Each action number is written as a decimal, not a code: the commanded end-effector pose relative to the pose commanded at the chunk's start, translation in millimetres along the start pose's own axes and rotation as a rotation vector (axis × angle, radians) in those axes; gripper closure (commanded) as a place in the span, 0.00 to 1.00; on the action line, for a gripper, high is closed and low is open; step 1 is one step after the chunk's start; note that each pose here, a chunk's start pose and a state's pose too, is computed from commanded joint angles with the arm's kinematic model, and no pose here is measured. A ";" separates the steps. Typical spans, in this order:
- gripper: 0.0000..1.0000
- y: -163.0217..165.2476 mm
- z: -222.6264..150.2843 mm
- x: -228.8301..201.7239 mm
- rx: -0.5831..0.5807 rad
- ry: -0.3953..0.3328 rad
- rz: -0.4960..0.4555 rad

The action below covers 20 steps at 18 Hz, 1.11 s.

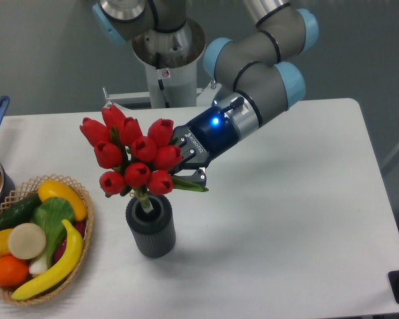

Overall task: Insert the flowers into the vase
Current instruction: 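Lower the tulip stems down into the black vase opening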

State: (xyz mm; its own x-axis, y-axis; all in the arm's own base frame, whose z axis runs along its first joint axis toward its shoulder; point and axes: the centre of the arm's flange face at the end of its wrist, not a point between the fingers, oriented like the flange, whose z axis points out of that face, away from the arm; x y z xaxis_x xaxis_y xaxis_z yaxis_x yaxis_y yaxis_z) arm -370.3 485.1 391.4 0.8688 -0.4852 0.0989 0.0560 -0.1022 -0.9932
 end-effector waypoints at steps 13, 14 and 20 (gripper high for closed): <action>0.81 48.3 3.8 -3.5 -0.002 0.007 -0.073; 0.81 52.2 4.1 -4.6 -0.002 0.008 -0.081; 0.81 66.1 4.1 -6.1 -0.002 0.008 -0.109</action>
State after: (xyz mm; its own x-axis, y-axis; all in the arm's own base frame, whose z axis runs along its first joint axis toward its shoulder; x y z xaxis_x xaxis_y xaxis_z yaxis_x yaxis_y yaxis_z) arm -369.9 484.9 324.9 0.8536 -0.4782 0.2065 0.1484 -0.1567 -0.9764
